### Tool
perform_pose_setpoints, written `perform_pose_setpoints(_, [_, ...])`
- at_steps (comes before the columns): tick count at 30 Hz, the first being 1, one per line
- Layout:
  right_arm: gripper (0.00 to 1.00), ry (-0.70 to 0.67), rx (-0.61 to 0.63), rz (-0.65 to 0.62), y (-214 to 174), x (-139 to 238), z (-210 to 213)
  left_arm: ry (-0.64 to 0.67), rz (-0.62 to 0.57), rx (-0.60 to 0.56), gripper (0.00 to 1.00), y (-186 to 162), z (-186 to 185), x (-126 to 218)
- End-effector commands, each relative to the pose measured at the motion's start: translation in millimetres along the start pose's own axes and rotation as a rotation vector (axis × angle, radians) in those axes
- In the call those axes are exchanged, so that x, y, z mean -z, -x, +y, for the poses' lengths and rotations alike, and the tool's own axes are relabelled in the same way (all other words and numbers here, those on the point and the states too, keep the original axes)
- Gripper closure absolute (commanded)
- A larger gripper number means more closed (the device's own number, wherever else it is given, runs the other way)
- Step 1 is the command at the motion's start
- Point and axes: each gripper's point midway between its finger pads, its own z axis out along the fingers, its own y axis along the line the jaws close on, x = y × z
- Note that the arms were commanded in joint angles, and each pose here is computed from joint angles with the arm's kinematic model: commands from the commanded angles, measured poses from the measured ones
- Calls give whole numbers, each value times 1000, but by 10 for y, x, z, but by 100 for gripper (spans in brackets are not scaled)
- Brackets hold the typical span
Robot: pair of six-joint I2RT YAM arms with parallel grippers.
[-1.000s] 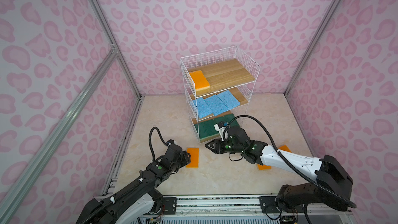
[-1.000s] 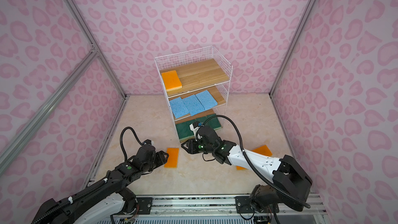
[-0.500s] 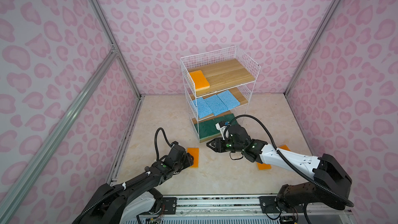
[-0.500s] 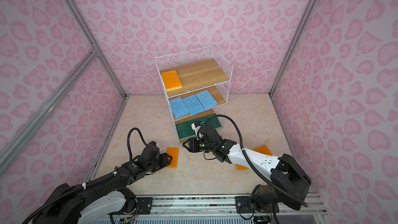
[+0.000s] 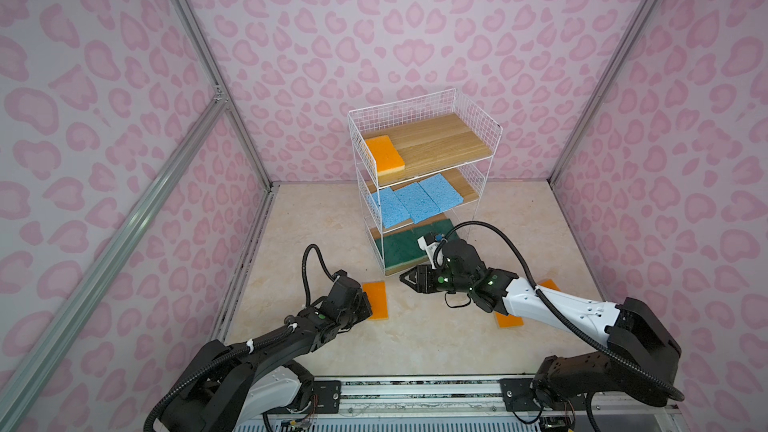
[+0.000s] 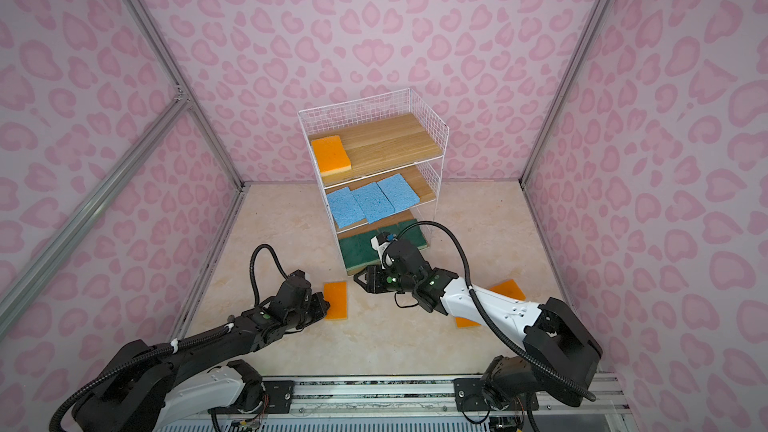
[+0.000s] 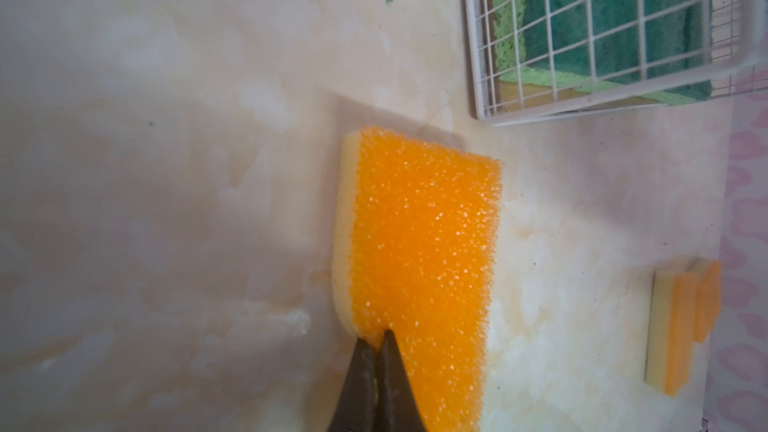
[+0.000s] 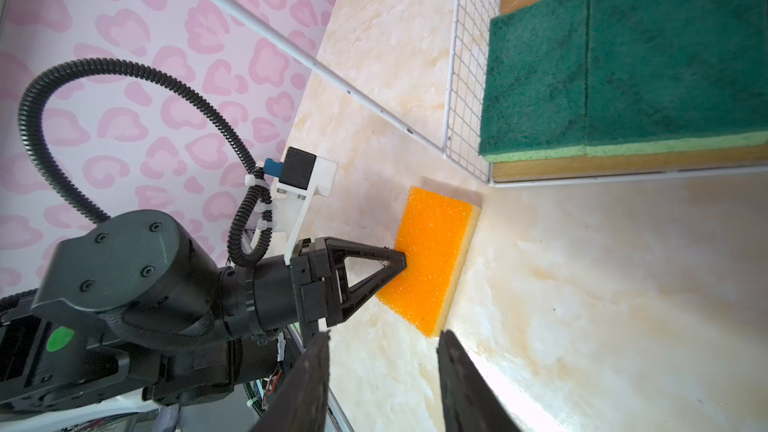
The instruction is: Place and organize the cleaning sponges onto the shelf
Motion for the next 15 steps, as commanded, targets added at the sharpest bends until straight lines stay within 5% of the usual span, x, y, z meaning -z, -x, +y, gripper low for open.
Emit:
perform_pose_setpoints(1, [54,5,6,1,-26,13,-2,-36,-24,21,96,79,-115,55])
perform_pose_setpoints(15, [30,55,1,12,-197,7,72,-206,-179,138,96,453,-536,571])
